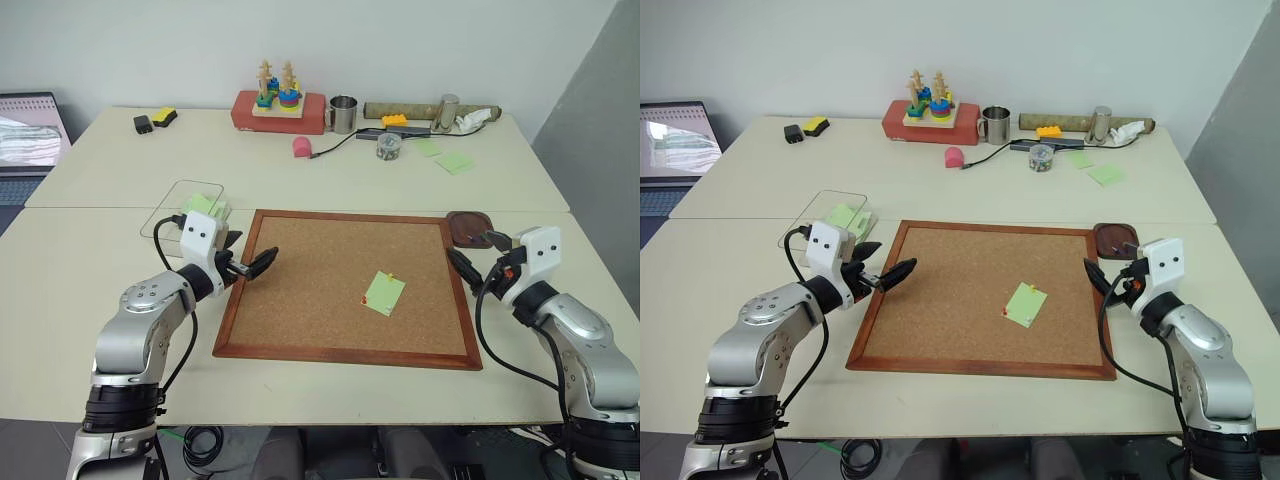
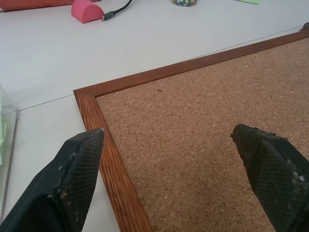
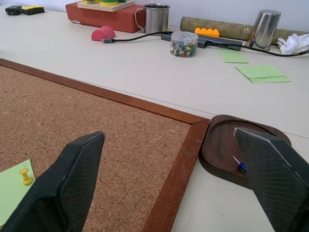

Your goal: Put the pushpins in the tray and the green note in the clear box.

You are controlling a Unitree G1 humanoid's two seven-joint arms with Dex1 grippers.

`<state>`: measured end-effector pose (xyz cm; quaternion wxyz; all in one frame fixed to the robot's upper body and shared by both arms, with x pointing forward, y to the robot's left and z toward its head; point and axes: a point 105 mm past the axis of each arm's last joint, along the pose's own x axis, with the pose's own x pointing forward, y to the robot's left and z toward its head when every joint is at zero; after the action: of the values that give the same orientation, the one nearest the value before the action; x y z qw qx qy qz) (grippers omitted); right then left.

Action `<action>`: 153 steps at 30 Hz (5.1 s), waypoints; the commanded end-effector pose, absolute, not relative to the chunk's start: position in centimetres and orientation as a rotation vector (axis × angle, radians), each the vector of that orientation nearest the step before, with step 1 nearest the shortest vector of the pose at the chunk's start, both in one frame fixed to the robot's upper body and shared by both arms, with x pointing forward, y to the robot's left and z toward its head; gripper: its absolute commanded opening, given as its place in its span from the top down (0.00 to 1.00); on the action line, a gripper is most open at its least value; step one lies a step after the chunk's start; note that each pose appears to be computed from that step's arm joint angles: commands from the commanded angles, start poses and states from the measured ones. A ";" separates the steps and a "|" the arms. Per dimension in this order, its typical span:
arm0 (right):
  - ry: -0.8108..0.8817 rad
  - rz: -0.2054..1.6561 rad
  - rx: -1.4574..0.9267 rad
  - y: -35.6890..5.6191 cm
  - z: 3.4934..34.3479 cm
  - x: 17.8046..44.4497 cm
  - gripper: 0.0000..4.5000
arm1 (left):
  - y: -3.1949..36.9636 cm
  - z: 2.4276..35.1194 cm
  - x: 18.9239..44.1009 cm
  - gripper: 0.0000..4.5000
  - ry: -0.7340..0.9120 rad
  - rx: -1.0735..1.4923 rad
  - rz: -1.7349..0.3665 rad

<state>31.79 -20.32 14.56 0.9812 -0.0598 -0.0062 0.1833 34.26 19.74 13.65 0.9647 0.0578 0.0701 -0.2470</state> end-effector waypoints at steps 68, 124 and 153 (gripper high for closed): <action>0.081 0.797 -0.120 -10.4 10.8 32.4 0.00 | 10.8 7.5 30.1 0.99 0.363 0.297 -1.046; 0.001 0.176 -0.065 -25.0 16.6 40.4 0.99 | 11.5 7.8 30.0 1.00 0.375 0.305 -1.026; 0.062 0.211 0.017 -26.2 15.0 43.5 0.15 | 12.1 8.2 30.1 1.00 0.350 0.323 -0.988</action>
<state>43.23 -25.42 12.12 0.9909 0.0264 0.0757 0.1084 30.21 11.66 8.65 0.8534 0.1446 0.1560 -0.4759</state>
